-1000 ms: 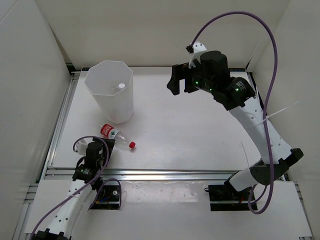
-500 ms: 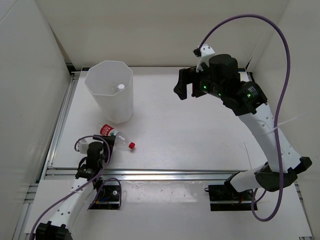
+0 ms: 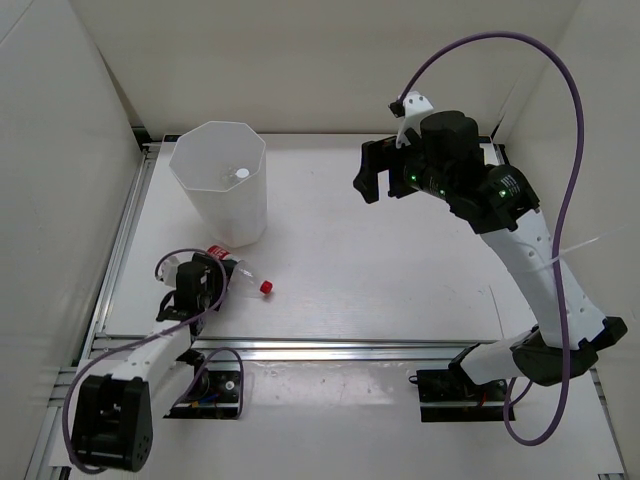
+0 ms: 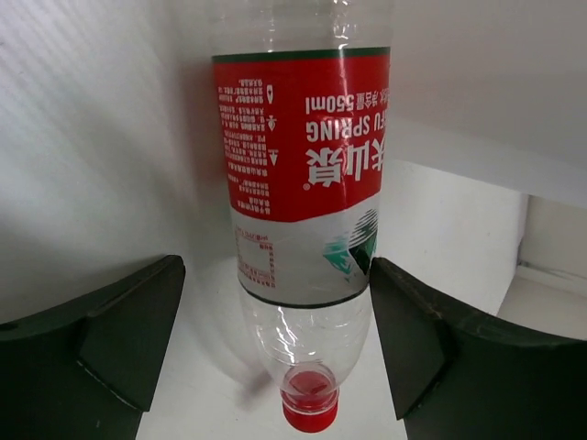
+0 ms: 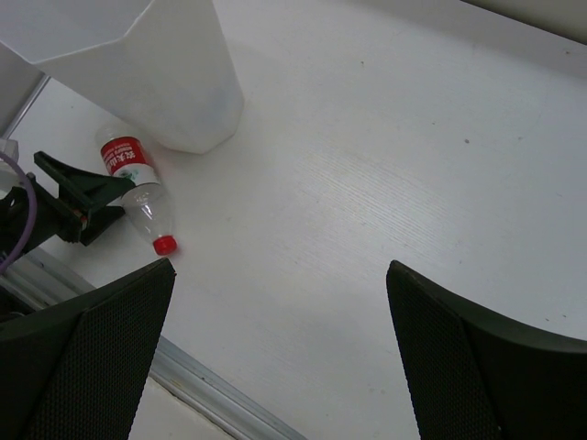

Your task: Put the plastic bottles in the bin

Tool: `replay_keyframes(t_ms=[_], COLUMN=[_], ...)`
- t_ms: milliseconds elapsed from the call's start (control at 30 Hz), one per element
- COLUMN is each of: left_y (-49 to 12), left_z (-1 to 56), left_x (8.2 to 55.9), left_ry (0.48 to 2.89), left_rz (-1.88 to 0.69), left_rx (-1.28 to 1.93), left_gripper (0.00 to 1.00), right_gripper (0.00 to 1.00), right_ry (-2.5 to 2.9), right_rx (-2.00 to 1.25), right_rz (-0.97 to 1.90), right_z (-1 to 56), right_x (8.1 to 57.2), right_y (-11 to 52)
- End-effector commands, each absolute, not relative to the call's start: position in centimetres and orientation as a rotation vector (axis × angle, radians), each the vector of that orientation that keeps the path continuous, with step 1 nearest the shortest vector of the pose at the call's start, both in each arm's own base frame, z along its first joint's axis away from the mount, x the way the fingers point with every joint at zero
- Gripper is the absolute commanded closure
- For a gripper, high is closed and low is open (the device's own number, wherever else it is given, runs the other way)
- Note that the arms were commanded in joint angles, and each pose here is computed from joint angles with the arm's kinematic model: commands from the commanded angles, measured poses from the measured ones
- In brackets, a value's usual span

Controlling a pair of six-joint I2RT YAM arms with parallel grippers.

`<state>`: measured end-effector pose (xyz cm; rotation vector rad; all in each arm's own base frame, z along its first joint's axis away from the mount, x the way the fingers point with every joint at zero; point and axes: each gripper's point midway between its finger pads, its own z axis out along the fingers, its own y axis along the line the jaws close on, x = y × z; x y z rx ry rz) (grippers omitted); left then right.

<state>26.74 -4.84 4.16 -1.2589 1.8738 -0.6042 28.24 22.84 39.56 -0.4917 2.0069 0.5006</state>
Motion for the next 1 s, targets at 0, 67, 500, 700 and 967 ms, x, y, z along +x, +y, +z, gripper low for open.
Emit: replay_keyframes(t_ms=[0,67,500,700,967], left_y=[-5.1,-5.2,-5.3,-2.0,1.7], left_z=[2.9,2.8,5.0,17.0,41.2], left_x=[26.7,27.3,24.1,19.9,23.0], left_ry=[2.013,2.060,2.073,1.851,1.555], left_rz=[-0.558,-0.556,-0.620,-0.513,-0.303], left_rx=[-1.200,-1.180,-1.145,-1.214,-0.785], left_gripper=[0.08,0.15,0.55,0.52,0.52], right_gripper=[0.00,0.00,0.00,0.00,0.00], right_ry=[1.966,1.966,1.980,1.990,2.022], right_rx=[-0.498,-0.498,-0.505,-0.508,-0.524], right_rz=[0.502,0.502,0.481,0.478,0.521], right_z=[40.9,40.9,39.9,39.0,37.6], right_x=[27.9,27.9,28.5,29.3,29.8], right_y=[22.4,22.4,22.7,23.3,24.7])
